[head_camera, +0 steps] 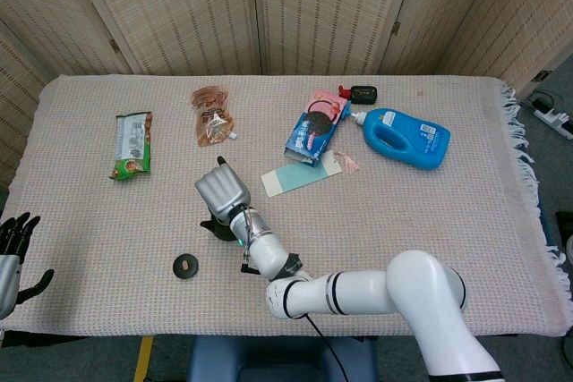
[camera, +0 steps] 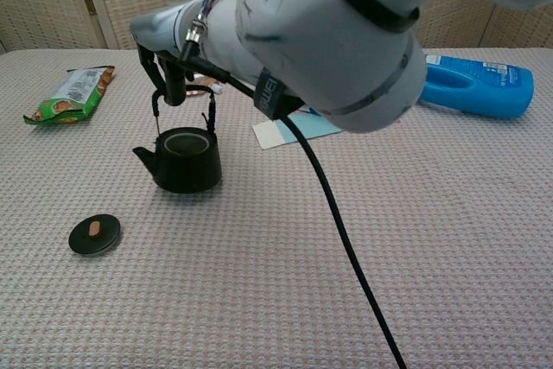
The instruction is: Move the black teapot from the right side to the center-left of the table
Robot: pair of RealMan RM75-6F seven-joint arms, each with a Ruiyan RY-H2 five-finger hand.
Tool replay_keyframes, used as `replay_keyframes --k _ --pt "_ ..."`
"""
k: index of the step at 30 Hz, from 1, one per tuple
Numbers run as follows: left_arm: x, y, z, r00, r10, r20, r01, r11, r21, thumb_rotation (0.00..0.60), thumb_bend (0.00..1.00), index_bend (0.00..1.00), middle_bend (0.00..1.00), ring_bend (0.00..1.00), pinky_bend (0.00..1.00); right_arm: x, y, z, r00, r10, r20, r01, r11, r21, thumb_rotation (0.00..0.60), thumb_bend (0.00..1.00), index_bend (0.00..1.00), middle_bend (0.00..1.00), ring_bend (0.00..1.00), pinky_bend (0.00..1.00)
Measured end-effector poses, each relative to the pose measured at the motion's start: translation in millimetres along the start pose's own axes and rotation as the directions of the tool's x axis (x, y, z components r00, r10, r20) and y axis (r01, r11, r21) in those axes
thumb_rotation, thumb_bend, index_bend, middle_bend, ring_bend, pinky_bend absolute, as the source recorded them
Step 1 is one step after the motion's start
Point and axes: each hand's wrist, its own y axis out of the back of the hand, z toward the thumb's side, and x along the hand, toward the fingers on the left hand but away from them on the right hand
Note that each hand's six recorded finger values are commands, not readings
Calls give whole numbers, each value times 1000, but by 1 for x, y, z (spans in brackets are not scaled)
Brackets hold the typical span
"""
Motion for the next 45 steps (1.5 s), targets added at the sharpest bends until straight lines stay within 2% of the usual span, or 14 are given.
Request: replay_keyframes --k 6,8,15,18,20,22,24,28,38,45 --pt "-1 -2 -2 1000 -3 -6 3 1000 -1 600 248 52 0 0 0 -5 -2 2 1000 13 22 -14 1000 3 600 531 588 515 435 179" --pt "-1 -2 -2 1000 -4 -6 4 1000 0 600 248 52 0 0 0 -5 -3 2 999 23 31 -23 1000 6 600 532 510 495 417 179" --pt "-2 -4 -2 1000 -8 -8 8 1000 0 600 248 52 0 0 0 -8 -8 -1 998 47 50 -47 999 13 600 531 350 384 330 178" --pt "-2 -5 -2 1000 -9 -10 9 1000 1 600 248 52 0 0 0 -10 -10 -1 997 52 53 -53 999 12 600 532 223 289 281 174" --pt "-2 -5 -3 1000 -9 -11 9 1000 2 600 248 52 0 0 0 -11 -11 -2 997 54 55 -55 998 10 600 531 73 197 237 170" --pt "-2 -5 -3 1000 -9 -12 9 1000 3 600 248 52 0 0 0 -12 -11 -2 997 50 56 -50 999 4 600 531 9 126 199 165" --pt "-2 -5 -4 1000 -9 -14 9 1000 6 600 248 52 0 0 0 -13 -10 -1 998 45 52 -45 999 -5 600 523 0 73 163 160" --pt "-2 -5 -4 1000 -8 -16 8 1000 5 600 248 52 0 0 0 -15 -7 3 999 22 37 -22 1000 -13 600 428 0 26 114 153" --pt "-2 -6 -6 1000 -11 -17 11 1000 6 600 248 52 0 0 0 -15 -7 15 1000 -12 -14 12 1000 -23 600 314 0 26 105 152" --pt "0 -4 -2 1000 -5 -7 5 1000 7 600 248 52 0 2 0 -14 -6 24 998 -29 -54 26 999 -46 600 143 0 33 107 149"
